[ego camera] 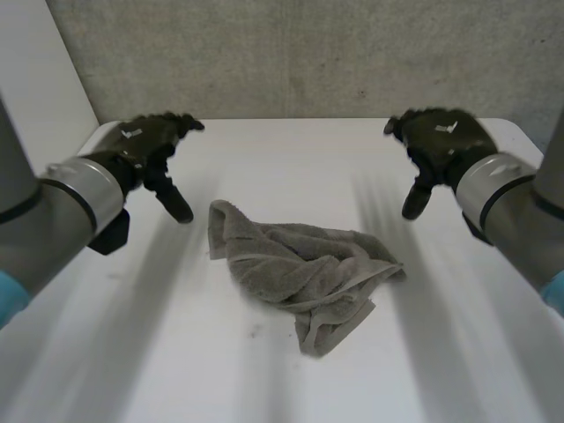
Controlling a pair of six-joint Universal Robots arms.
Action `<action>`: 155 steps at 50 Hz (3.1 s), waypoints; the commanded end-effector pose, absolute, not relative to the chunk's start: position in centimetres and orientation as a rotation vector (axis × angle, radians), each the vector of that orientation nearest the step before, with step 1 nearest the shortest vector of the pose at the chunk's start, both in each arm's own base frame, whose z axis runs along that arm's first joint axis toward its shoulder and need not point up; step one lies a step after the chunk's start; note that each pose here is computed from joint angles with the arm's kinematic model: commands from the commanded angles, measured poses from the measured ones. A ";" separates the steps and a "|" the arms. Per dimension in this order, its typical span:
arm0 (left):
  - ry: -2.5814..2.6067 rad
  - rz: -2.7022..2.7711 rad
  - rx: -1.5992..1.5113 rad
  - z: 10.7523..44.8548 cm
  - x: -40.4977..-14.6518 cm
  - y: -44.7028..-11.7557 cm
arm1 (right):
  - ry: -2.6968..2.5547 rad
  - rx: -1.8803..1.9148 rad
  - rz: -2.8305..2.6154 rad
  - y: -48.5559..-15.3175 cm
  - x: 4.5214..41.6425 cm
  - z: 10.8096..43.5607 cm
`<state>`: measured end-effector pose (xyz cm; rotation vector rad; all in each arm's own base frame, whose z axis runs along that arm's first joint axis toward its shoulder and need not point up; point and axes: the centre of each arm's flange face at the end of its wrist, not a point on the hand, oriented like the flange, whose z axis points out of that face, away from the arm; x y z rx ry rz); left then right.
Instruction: Fold the towel.
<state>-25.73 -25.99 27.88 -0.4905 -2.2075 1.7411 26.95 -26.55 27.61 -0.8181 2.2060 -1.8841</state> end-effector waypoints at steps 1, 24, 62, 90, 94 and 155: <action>-2.328 1.604 -0.514 23.1 -26.5 -27.6 | 2.355 -1.095 -1.619 -25.4 28.5 22.3; -2.417 1.337 -0.542 16.4 -29.0 -26.2 | 2.396 -1.225 -1.446 -24.4 30.3 16.4; -1.573 2.248 -0.557 32.3 -33.8 -34.4 | 1.420 -0.913 -2.749 -31.6 33.7 34.5; -2.403 1.439 -0.812 12.6 -27.5 -21.7 | 2.189 -1.512 -1.744 -24.0 28.3 14.3; -2.395 1.440 -0.822 13.4 -27.3 -20.7 | 2.242 -1.495 -1.713 -23.9 27.1 14.3; -2.463 1.655 -0.522 18.7 -19.7 -20.9 | 1.970 -1.298 -1.781 -23.3 29.5 24.5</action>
